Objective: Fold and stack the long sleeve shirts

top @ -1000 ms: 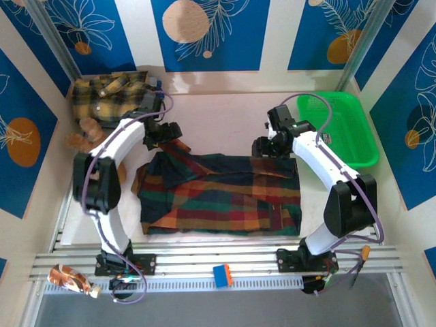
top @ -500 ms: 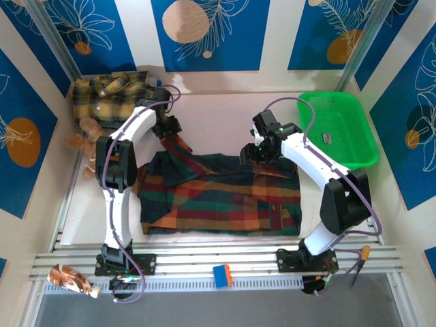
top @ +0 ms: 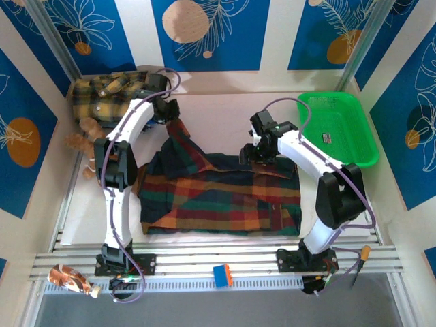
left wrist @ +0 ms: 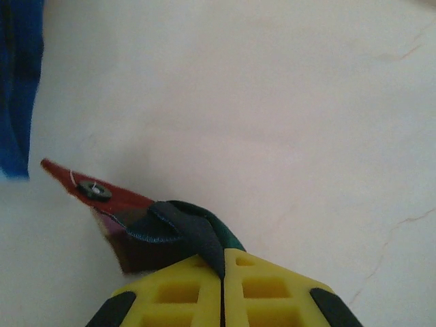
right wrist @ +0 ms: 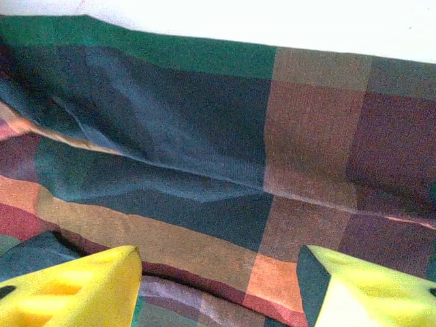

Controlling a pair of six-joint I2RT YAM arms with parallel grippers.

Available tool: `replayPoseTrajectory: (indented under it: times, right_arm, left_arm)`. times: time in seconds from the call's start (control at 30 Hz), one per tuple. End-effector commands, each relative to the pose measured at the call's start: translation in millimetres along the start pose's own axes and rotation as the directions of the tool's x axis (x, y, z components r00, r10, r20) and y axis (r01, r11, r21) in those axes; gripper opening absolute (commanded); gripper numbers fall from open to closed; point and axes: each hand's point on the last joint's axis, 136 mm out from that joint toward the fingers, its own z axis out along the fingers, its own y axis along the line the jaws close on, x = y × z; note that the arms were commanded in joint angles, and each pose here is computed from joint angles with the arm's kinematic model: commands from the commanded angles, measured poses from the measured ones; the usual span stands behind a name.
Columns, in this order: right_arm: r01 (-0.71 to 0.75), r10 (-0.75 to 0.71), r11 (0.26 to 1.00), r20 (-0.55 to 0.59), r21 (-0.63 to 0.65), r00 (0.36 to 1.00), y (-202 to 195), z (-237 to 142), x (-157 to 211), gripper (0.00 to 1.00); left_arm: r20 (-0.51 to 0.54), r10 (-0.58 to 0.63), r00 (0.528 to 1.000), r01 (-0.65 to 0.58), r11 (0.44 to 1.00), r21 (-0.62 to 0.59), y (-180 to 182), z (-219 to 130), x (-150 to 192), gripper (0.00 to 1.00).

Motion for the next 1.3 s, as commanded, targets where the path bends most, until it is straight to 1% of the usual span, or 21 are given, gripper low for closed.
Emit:
replayPoseTrajectory:
  times: [0.0,0.13,0.27,0.4,0.53,0.63,0.73,0.8,0.93,1.0,1.07,1.1,1.17,1.23,1.27]
  right_arm:
    - [-0.008,0.008,1.000,-0.016,0.005,1.000,2.0,2.5,-1.8,0.63]
    - [-0.014,0.014,1.000,-0.030,0.009,0.999,1.9,8.4,-3.0,0.63]
    - [-0.018,0.018,1.000,-0.041,0.002,0.999,3.8,14.3,-3.4,0.63]
    - [-0.024,0.024,1.000,-0.057,0.010,0.998,2.4,20.9,-2.3,0.63]
    - [-0.035,0.037,0.999,-0.071,0.032,0.997,-2.8,24.6,0.3,0.63]
    - [-0.050,0.053,0.998,-0.063,0.047,0.997,-8.5,21.6,0.5,0.62]
    - [-0.100,0.103,0.993,-0.052,0.060,0.993,-19.8,16.0,-0.6,0.63]
    - [-0.140,0.142,0.989,-0.043,0.050,0.989,-27.4,11.1,-2.2,0.63]
    - [-0.177,0.178,0.983,-0.024,0.054,0.984,-41.9,5.3,-6.6,0.63]
    - [-0.193,0.195,0.979,-0.025,0.057,0.980,-47.8,4.9,-9.1,0.63]
    - [-0.204,0.205,0.978,-0.025,0.049,0.978,-50.3,5.6,-13.3,0.63]
    - [-0.204,0.205,0.978,-0.026,0.040,0.978,-49.2,6.4,-15.9,0.63]
    - [-0.199,0.200,0.980,-0.018,0.022,0.980,-45.1,4.4,-22.9,0.63]
    - [-0.197,0.197,0.980,-0.006,0.007,0.980,-41.2,0.2,-29.1,0.63]
    - [-0.202,0.202,0.979,0.004,-0.006,0.979,-39.5,-3.1,-32.9,0.63]
  left_arm:
    - [0.181,0.116,0.977,-0.126,0.991,0.047,-21.3,-48.7,-48.2,0.07]
    - [0.300,0.167,0.939,-0.204,0.974,0.096,-41.8,-70.1,-73.3,0.08]
    - [0.376,0.180,0.909,-0.253,0.955,0.155,-60.6,-83.6,-90.4,0.09]
    - [0.387,0.187,0.903,-0.285,0.934,0.216,-77.0,-85.1,-94.4,0.10]
    - [0.343,0.206,0.916,-0.297,0.925,0.239,-82.9,-81.2,-79.0,0.10]
    - [0.299,0.232,0.925,-0.315,0.911,0.265,-87.2,-79.5,-53.0,0.09]
    - [0.275,0.249,0.929,-0.321,0.911,0.259,-78.3,-87.0,-24.8,0.09]
    - [0.259,0.246,0.934,-0.314,0.913,0.262,-70.1,-97.5,-3.6,0.08]
    - [0.243,0.241,0.940,-0.311,0.898,0.311,-63.6,-123.5,39.9,0.08]
    - [0.207,0.235,0.950,-0.289,0.914,0.285,-49.5,-127.4,63.9,0.09]
    - [0.155,0.209,0.965,-0.249,0.917,0.313,-44.3,-124.6,86.7,0.09]
    - [0.130,0.203,0.971,-0.236,0.913,0.333,-46.0,-122.1,99.0,0.10]
    - [0.108,0.229,0.967,-0.252,0.906,0.340,-55.5,-121.3,117.5,0.10]
    - [0.115,0.273,0.955,-0.297,0.883,0.363,-76.8,-127.8,130.6,0.10]
    - [0.124,0.308,0.943,-0.332,0.863,0.381,-91.1,-133.6,139.0,0.11]
